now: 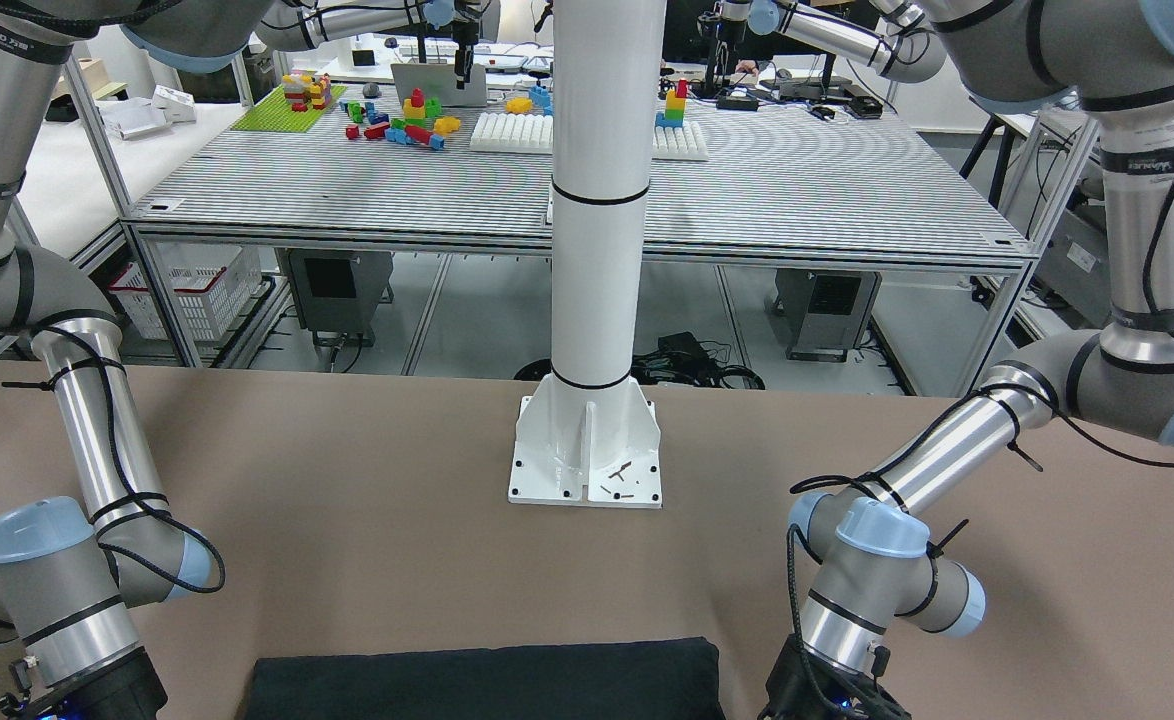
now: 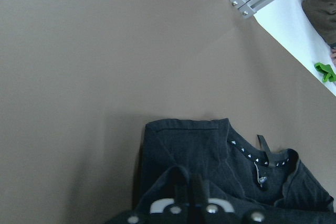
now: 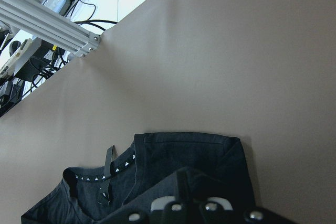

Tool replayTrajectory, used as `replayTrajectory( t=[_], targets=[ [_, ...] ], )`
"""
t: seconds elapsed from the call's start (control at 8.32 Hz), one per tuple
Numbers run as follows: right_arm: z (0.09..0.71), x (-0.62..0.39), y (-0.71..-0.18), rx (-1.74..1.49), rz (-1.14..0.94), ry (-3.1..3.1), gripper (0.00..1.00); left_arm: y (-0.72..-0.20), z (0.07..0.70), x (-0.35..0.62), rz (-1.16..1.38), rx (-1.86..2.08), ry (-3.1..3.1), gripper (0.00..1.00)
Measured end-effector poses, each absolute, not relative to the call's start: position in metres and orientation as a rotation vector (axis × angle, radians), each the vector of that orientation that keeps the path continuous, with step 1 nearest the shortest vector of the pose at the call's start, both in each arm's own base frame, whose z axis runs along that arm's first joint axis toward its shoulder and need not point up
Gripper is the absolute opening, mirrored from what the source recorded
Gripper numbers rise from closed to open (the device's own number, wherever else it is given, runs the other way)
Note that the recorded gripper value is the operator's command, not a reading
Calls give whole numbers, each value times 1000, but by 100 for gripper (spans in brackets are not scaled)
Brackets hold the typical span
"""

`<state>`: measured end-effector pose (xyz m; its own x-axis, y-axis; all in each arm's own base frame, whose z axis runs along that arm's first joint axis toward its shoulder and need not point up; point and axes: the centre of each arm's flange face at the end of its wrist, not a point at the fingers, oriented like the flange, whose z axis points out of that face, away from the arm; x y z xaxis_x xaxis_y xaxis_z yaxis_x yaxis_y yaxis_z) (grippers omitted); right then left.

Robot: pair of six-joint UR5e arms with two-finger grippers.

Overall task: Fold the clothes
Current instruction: 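Lay the folded hem near the collar with both grippers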

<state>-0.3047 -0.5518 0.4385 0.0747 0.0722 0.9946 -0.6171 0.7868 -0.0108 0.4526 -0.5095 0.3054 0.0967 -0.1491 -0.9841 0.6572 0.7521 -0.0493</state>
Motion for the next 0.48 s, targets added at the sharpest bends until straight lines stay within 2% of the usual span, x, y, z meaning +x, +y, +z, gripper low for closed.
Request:
replayTrajectory(
  t=[0.48],
  targets=[
    [456, -301, -555, 472, 559, -1383, 0, -527, 314, 443, -643, 472, 1316, 0]
  ],
)
